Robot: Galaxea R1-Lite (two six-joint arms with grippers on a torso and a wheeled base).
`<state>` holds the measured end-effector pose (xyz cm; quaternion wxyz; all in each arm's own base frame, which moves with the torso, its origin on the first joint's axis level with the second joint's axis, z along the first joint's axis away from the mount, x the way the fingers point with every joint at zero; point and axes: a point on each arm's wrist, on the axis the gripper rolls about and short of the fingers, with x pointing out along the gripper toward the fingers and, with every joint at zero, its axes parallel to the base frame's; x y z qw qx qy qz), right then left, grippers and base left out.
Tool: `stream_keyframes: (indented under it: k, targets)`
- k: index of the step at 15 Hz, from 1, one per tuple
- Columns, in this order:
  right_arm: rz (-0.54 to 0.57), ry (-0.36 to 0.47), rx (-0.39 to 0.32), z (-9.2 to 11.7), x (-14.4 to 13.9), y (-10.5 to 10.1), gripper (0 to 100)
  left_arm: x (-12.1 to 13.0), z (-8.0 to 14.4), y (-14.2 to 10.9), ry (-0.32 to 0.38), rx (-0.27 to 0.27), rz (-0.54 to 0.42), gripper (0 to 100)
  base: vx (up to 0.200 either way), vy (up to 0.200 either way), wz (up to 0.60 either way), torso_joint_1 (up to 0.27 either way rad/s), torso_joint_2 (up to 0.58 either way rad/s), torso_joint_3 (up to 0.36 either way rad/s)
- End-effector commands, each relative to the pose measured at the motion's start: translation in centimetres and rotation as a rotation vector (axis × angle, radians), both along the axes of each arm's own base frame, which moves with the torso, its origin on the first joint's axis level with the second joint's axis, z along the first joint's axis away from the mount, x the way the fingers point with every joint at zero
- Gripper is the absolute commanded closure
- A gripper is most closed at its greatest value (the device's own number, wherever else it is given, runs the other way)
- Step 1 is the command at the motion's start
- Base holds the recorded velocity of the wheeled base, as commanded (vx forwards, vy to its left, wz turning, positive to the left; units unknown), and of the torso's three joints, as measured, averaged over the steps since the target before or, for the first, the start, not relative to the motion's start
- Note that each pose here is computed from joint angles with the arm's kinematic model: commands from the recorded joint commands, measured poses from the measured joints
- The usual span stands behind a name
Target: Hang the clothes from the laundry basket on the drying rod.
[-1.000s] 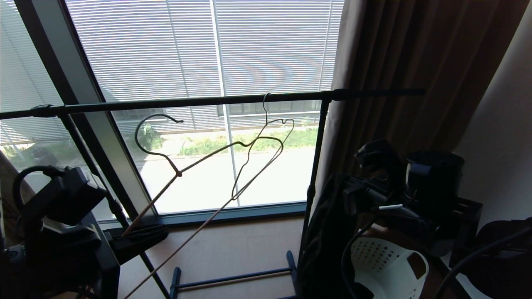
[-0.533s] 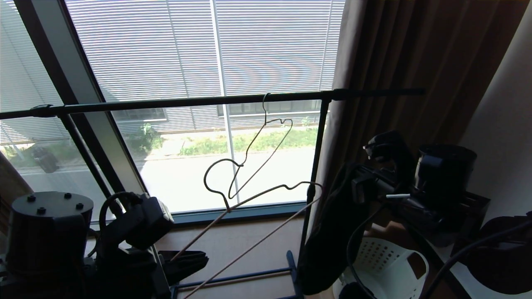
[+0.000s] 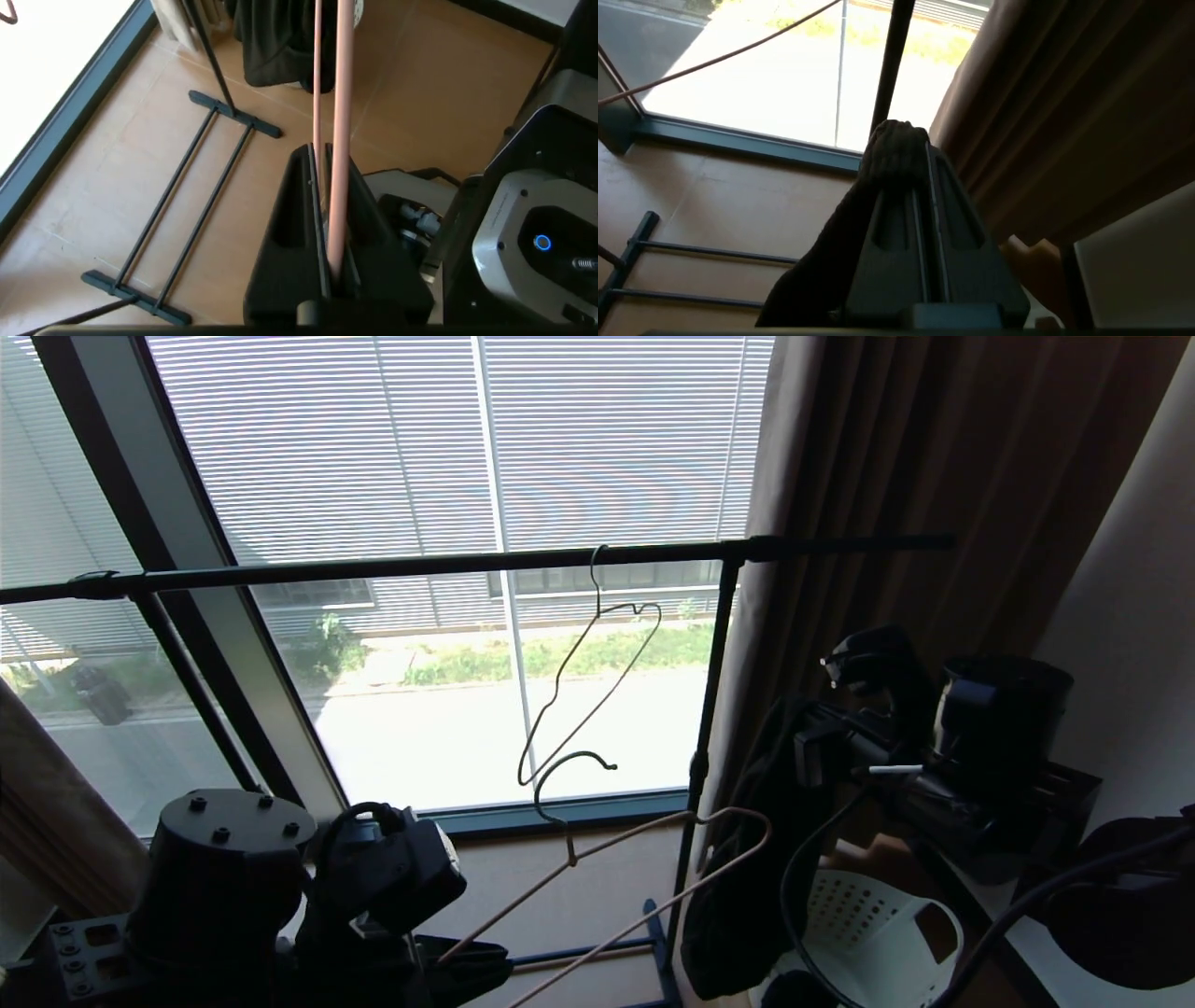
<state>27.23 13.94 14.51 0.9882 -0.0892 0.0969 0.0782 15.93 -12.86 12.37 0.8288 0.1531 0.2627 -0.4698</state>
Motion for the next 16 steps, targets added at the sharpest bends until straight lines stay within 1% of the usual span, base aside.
stream_keyframes:
  k: [1,3,4,6,7,9,10,11,13,15,16]
  targets:
    - [0.002,0.008,-0.005,-0.3,0.1,0.1,100,0.3,-0.5,-0.6,0.021,0.017,-0.016,100,0.0,0.0,0.0,0.0,0.0,0.0]
    - [0.006,0.013,-0.006,-0.4,-0.2,0.2,100,0.7,-0.6,-1.1,0.013,0.009,-0.016,100,0.0,0.0,0.0,0.0,0.0,0.0]
    - [-0.008,0.009,-0.013,-0.4,-0.2,0.4,100,1.3,-0.8,-1.4,-0.003,-0.002,0.005,100,0.0,0.0,0.0,0.0,0.0,0.0]
    - [-0.047,0.002,-0.023,-0.4,-0.3,0.9,100,1.8,-1.4,-1.7,0.002,-0.001,0.046,100,0.0,0.0,0.0,0.0,0.0,0.0]
    - [-0.06,-0.006,-0.029,-0.3,-0.7,1.4,100,2.2,-1.7,-2.1,-0.005,-0.002,0.079,100,0.0,0.0,0.0,0.0,0.0,0.0]
    - [-0.066,-0.017,-0.032,-0.1,-1.2,2.3,100,2.5,-1.9,-2.5,-0.01,-0.003,0.078,100,0.0,0.0,0.0,0.0,0.0,0.0]
    - [-0.091,-0.023,-0.045,-0.2,-1.5,3.2,100,2.6,-2.0,-2.8,-0.014,-0.005,0.074,100,0.0,0.0,0.0,0.0,0.0,0.0]
    - [-0.095,-0.02,-0.049,-0.4,-1.5,3.4,100,2.6,-2.0,-2.9,-0.016,-0.005,0.073,100,0.0,0.0,0.0,0.0,0.0,0.0]
    - [-0.113,-0.029,-0.056,-0.4,-1.9,4.5,100,2.5,-2.0,-3.0,-0.019,0.0,0.076,100,0.0,0.0,0.0,0.0,0.0,0.0]
    - [-0.127,-0.039,-0.053,-0.2,-1.9,4.8,100,2.4,-2.2,-3.0,-0.014,0.004,0.073,100,0.0,0.0,0.0,0.0,0.0,0.0]
    - [-0.131,-0.048,-0.037,0.0,-1.8,4.9,100,2.1,-2.2,-3.1,-0.013,0.005,0.062,100,0.0,0.0,0.0,0.0,0.0,0.0]
